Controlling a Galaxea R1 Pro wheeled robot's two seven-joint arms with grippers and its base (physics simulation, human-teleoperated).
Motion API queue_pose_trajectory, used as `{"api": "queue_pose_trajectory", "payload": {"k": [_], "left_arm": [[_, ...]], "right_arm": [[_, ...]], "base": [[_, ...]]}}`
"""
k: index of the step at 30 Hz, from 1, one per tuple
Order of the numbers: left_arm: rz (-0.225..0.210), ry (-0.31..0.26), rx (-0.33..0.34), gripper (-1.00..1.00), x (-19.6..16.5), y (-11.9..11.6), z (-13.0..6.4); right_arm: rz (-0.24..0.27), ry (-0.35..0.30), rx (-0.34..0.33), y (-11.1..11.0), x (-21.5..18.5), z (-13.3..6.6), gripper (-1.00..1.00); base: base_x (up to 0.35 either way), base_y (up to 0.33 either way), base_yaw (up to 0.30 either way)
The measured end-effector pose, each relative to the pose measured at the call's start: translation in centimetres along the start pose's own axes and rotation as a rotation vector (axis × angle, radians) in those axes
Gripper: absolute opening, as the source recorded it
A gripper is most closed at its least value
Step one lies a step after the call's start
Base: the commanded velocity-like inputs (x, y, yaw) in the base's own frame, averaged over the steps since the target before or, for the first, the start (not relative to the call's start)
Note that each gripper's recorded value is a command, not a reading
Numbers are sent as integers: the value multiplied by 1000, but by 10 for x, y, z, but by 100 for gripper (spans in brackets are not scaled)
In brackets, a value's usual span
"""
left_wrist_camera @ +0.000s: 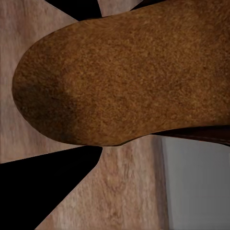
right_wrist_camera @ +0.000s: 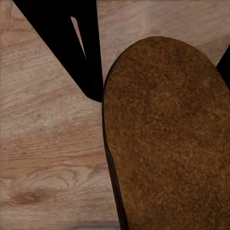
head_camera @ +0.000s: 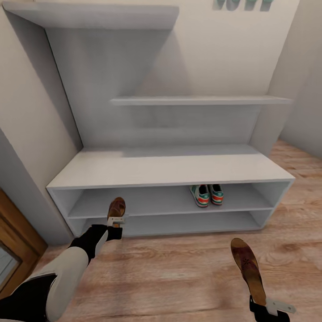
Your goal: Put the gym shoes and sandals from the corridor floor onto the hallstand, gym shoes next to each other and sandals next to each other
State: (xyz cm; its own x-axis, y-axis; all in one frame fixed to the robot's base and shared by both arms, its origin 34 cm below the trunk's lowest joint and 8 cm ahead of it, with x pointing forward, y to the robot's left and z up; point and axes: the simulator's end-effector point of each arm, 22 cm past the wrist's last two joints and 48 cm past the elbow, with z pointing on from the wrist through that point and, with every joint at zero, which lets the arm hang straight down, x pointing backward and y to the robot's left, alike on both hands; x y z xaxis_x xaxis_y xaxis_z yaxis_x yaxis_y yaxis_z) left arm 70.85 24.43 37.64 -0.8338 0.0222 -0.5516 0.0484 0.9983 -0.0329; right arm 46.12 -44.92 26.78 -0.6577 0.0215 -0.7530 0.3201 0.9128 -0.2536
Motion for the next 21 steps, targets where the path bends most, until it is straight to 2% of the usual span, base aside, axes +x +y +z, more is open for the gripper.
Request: {"api": "queue_pose_trajectory", "payload": {"k": [4,12,21], "left_arm": [[0,-2,-2,-100,0,1,0],[0,-3,0,-100,-1,-1,0],[0,-2,0,-100,-1,-1,0]], "right_arm": [[0,0,0,0,0,0,-100],[0,0,0,0,0,0,-100],[0,0,0,0,0,0,-100]], "base": [[276,-1,0],[68,0,0],[239,0,0]]}}
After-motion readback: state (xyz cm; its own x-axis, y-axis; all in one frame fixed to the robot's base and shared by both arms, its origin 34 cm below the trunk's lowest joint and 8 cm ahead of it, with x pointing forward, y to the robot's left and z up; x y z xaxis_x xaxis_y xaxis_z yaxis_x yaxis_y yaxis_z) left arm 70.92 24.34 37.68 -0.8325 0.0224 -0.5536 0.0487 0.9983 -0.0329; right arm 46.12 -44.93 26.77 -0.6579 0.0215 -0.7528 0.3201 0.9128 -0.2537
